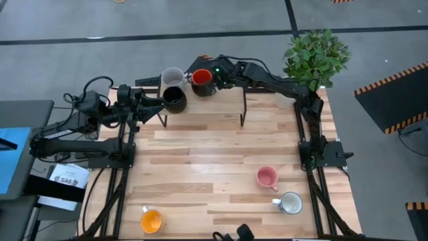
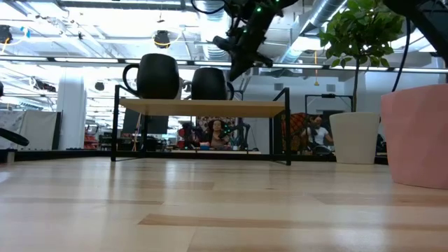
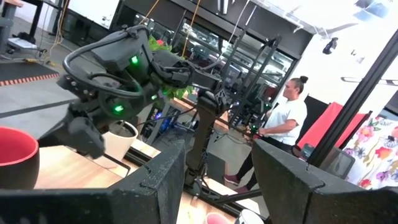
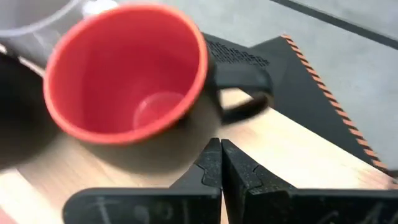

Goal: Place coffee mugs
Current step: Put the black and orange cup on the shelf, then put the pink cup on the shelf, then put the white and blue cup on the shelf

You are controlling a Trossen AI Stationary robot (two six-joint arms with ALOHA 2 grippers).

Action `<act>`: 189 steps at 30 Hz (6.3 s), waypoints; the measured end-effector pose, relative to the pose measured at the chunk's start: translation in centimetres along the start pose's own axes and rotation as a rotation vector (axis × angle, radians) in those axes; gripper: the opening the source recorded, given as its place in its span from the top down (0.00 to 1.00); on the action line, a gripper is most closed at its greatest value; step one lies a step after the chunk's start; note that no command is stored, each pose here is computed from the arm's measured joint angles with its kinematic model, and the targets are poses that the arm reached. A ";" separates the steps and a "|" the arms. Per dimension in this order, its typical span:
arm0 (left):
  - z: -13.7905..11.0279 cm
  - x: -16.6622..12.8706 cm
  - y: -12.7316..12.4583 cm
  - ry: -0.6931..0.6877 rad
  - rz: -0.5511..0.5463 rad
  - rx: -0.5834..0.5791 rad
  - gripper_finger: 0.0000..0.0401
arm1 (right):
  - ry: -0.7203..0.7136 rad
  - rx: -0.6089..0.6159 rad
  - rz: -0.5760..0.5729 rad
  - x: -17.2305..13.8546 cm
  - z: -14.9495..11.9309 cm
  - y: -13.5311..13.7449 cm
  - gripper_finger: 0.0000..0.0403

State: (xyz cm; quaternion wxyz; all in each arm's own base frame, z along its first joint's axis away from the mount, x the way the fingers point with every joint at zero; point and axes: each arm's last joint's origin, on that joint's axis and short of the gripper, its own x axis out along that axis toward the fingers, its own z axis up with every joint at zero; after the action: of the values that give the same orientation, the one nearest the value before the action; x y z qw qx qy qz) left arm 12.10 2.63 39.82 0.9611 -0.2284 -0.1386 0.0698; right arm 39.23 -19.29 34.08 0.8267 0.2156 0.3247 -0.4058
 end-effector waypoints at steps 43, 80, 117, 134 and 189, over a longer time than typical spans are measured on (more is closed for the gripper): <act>-0.2 0.0 -0.2 0.037 -0.061 0.095 0.57 | 0.536 -0.090 0.355 -21.4 -23.1 -1.1 0.55; -0.1 0.0 -0.1 0.034 -0.057 0.089 0.57 | 0.682 -0.263 0.169 -16.6 -27.5 3.3 0.94; 0.2 0.0 -0.1 -0.018 -0.008 0.090 0.57 | 0.283 0.079 -0.014 -4.8 3.2 -7.8 0.95; 0.2 0.0 -0.1 -0.017 -0.009 0.089 0.57 | 0.281 0.146 -0.005 -4.6 3.4 -8.2 0.91; 0.1 0.0 -0.1 -0.012 -0.017 0.063 0.57 | 0.254 0.216 -0.081 -2.1 3.1 -6.9 0.53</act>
State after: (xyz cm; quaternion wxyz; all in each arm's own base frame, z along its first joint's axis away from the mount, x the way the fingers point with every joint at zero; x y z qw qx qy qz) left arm 12.07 2.59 40.00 0.9675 -0.1964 -0.1440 0.0675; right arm 33.76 -24.09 37.08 0.7341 0.3394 0.3894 -0.4407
